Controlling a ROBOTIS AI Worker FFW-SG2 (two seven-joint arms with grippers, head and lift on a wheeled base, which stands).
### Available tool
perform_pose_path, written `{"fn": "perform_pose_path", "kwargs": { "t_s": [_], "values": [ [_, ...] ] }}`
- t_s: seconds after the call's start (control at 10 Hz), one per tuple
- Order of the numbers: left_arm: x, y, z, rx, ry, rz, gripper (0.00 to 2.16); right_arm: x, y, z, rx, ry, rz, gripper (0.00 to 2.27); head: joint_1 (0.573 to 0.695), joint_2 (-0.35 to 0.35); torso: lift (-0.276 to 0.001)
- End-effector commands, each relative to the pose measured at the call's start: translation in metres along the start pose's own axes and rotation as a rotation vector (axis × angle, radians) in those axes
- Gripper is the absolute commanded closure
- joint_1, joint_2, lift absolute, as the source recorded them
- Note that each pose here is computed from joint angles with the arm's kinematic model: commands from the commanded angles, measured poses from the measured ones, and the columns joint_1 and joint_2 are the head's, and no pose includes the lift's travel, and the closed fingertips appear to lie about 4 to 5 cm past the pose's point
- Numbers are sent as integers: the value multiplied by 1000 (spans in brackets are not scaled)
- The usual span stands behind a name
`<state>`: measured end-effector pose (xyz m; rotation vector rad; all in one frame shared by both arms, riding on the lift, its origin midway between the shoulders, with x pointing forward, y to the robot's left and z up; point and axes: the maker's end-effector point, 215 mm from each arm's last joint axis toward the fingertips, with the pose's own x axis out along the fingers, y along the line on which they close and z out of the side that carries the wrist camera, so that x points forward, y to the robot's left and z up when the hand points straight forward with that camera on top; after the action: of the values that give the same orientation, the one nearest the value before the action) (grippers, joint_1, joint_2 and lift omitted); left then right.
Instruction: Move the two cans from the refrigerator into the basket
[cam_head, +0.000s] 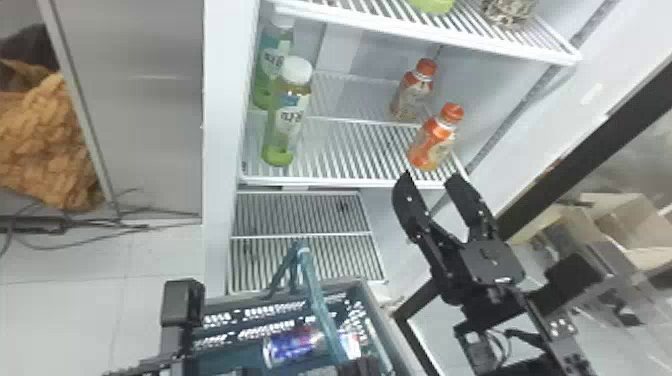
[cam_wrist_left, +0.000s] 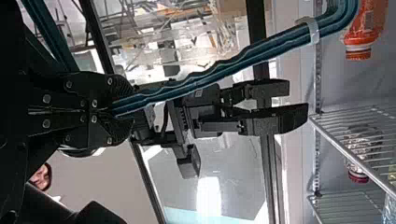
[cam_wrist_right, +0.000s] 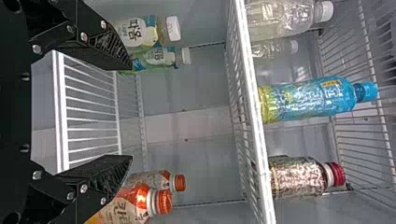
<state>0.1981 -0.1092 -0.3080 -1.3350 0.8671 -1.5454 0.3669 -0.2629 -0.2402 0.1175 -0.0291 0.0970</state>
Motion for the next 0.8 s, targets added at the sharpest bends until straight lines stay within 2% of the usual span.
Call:
{"fn": "perform_pose_path", "kwargs": {
  "t_s": [0.0, 0.7],
  "values": [
    [0, 0, -1, -2, 2, 0, 1176, 0, -1, -1, -2, -3, -4, 371, 695, -350, -276],
    [1, 0, -1, -3, 3, -3, 1177, -1, -2, 4, -5, -18, -7, 371, 695, -350, -276]
  ]
}}
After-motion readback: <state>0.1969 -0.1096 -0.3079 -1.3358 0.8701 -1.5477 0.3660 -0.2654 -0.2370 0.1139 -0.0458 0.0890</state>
